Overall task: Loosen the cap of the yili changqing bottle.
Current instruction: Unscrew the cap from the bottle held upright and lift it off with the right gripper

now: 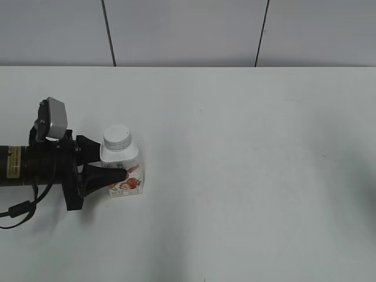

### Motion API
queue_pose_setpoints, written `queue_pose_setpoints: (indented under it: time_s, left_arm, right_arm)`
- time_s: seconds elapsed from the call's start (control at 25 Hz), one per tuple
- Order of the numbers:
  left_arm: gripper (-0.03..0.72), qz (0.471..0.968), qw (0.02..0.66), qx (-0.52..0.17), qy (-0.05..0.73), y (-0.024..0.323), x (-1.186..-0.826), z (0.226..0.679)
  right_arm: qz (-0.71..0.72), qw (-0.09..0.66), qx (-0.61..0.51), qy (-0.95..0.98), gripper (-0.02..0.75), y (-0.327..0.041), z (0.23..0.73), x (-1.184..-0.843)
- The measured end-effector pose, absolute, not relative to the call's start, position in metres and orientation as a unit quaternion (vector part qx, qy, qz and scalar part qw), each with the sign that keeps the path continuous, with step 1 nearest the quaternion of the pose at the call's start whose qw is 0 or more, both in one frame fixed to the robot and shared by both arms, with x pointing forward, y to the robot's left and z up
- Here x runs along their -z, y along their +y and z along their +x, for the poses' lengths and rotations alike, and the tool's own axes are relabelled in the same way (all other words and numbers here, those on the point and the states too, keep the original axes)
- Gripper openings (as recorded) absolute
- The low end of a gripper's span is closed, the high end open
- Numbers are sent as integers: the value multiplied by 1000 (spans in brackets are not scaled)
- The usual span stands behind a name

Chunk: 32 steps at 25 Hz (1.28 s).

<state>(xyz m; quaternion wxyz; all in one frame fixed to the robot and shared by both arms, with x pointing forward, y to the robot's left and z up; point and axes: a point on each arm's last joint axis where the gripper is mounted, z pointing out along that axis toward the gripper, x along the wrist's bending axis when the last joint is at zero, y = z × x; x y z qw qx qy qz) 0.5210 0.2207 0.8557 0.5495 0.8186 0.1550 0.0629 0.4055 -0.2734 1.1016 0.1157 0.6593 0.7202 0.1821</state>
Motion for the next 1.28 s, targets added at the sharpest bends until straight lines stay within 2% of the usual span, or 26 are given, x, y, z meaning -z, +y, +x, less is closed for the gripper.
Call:
queue_pose_setpoints:
  time_s: [0.12,0.28,1.0,1.28]
  left_arm:
    - [373,819,549,-63,155,221,-856,521]
    - [373,818,550,-63,155,221,-856,521]
    - [370,819,550,-63,154,221,-856,521]
    - [363,819,550,-62,154,221,-856,521]
  right_arm:
    - [664,92,-154,725,470,-270,431,-1099]
    - [667,69,-128,731,437,-267,461,-1093]
    - [673,17,-71,736,430,-254,569,-1048]
    - [676,3,-97,731,430,-243,595,-1047]
